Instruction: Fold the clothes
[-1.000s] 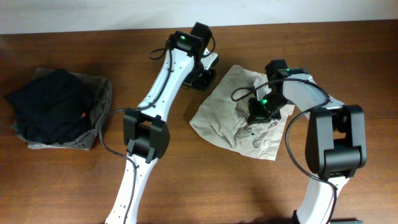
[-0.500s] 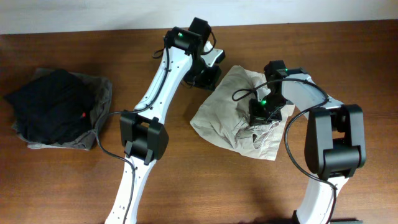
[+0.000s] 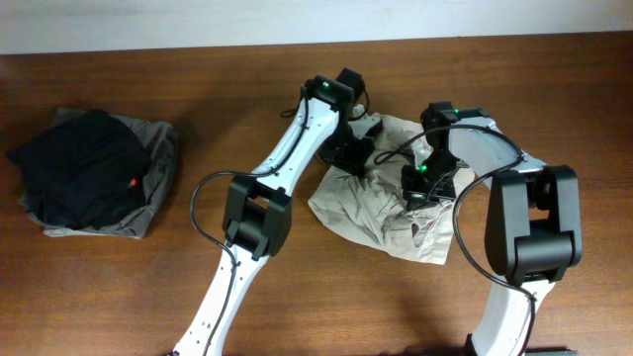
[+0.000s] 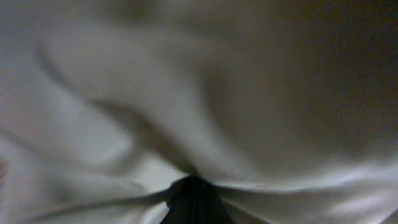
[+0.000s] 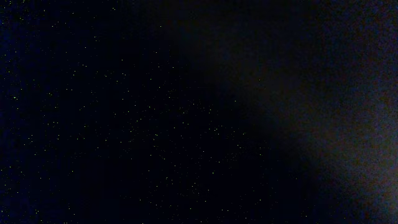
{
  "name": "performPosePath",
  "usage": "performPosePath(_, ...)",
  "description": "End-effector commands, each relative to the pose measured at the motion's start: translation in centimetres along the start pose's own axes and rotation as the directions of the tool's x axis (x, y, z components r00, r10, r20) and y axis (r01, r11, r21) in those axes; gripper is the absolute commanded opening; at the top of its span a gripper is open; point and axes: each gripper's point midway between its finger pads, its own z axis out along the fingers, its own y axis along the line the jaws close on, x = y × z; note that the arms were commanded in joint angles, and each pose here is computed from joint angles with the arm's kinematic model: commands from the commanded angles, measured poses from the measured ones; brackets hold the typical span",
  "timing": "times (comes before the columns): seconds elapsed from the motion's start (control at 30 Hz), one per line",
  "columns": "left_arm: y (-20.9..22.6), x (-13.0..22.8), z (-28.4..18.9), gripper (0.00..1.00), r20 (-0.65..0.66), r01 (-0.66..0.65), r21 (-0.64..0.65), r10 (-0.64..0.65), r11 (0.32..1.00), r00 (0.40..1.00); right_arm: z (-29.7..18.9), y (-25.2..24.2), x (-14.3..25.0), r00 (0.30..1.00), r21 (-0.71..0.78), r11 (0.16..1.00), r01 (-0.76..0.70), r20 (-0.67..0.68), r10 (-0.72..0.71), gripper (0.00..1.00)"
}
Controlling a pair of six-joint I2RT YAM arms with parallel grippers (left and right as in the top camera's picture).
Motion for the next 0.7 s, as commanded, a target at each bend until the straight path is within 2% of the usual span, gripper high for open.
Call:
performPosePath(0.0,5.2,2.1,2.0,0.01,-0.086,0.121,-0.154,-0.136,0.981,0.987,0.7,-4.7,1.7,0.992,0.173,0.980,-0.096,-0.062,0.108,0.04)
performPosePath(0.1,7.2,2.3,0.5,0.01,-0.065,0.175,-0.203,-0.191,0.964,0.979,-0.2,-5.2,1.5,0.991,0.161,0.980,-0.121,-0.033,0.127,0.04)
performPosePath(0.23,9.5,2.8,-2.0,0.01,-0.032,0.268,-0.199,-0.280,0.943,0.959,-1.3,-6.6,1.2,0.984,0.141,0.975,-0.174,-0.001,0.176,0.04)
performPosePath(0.47,10.8,3.2,-5.0,0.01,0.003,0.313,-0.193,-0.318,0.930,0.948,-2.0,-8.5,1.2,0.972,0.109,0.966,-0.235,0.009,0.235,0.04)
performPosePath(0.6,10.1,2.6,-7.4,0.01,0.056,0.300,-0.189,-0.295,0.935,0.954,-3.5,-6.2,0.8,0.993,-0.033,0.994,-0.107,0.039,0.109,0.07)
performPosePath(0.67,9.6,2.2,-8.4,0.01,0.083,0.292,-0.188,-0.281,0.938,0.956,-4.4,-5.2,0.6,0.994,-0.072,0.994,-0.085,0.067,0.089,0.09)
